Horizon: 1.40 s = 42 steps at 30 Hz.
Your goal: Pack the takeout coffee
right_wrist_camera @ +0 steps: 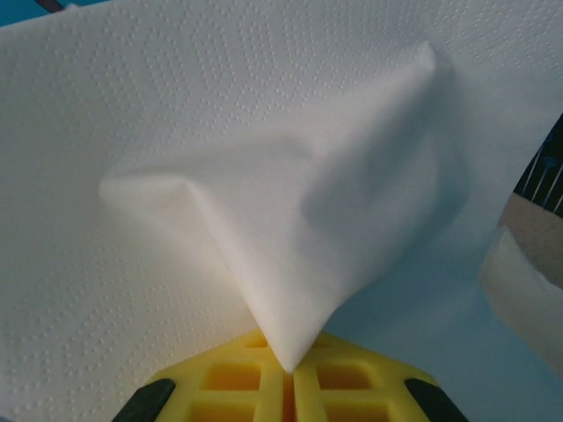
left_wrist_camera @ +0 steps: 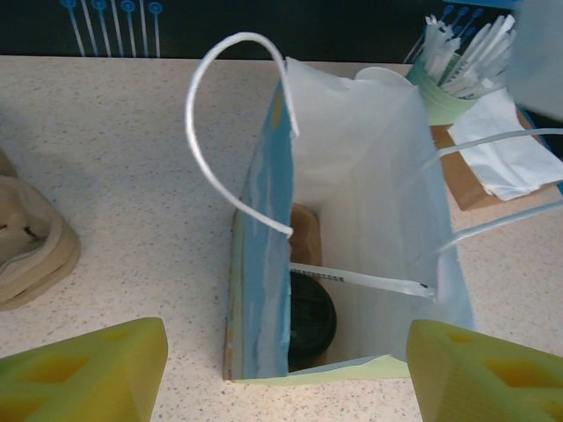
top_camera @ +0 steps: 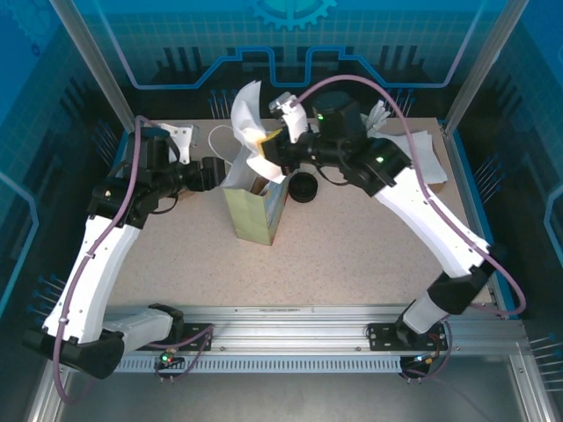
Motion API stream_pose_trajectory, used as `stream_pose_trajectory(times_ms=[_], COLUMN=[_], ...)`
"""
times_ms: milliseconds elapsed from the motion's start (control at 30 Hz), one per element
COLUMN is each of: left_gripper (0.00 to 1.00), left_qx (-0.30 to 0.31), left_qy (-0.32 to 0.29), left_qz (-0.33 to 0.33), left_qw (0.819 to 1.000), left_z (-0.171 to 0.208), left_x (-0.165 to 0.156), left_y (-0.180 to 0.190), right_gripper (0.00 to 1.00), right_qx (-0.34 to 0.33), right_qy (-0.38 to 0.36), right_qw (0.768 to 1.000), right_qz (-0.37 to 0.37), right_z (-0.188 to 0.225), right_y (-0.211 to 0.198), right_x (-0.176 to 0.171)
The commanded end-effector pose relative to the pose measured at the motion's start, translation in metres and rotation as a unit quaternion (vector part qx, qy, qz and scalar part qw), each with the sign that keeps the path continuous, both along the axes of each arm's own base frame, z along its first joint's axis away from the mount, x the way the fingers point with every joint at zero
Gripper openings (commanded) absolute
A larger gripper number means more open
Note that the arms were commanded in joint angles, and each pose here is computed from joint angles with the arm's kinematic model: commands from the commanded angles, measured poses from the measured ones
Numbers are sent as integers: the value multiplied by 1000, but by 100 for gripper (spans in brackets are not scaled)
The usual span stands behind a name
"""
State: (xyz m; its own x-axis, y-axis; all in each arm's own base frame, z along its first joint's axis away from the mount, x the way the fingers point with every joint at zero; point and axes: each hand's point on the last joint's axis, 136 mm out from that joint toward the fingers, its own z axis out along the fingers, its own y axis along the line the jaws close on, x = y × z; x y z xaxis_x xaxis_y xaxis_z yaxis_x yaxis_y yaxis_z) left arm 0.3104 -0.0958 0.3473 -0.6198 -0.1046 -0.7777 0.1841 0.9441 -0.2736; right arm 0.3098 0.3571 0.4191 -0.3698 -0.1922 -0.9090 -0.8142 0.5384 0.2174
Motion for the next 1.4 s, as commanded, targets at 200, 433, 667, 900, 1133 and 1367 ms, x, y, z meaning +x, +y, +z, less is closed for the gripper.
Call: stream_pose_trajectory(times_ms=[200, 433, 667, 900, 1133, 1367], left_gripper=[73, 73, 73, 73, 71, 70], left_qx=[19, 18, -2, -84, -119, -42], left_qy=[-14, -17, -25, -48, -29, -30], left_qz=[37, 37, 25, -35, -49, 49], left_qw=[999, 999, 999, 995, 991, 997], left_z=[0, 0, 6, 24, 21, 4], left_x=[-4, -4, -6, -11, -1, -1], left_y=[20, 20, 13, -17, -30, 12], right_gripper=[9, 12, 27, 44, 51, 56], right_qx=[30, 14, 0, 12, 14, 10], right_qy=[89, 126, 138, 102, 77, 50], right_qw=[995, 991, 987, 992, 995, 998], right_qz=[17, -51, -82, -71, -61, -45], right_z=[-38, -75, -91, -58, -40, -25], right_y=[48, 40, 34, 28, 20, 8], right_x=[23, 44, 55, 47, 39, 23])
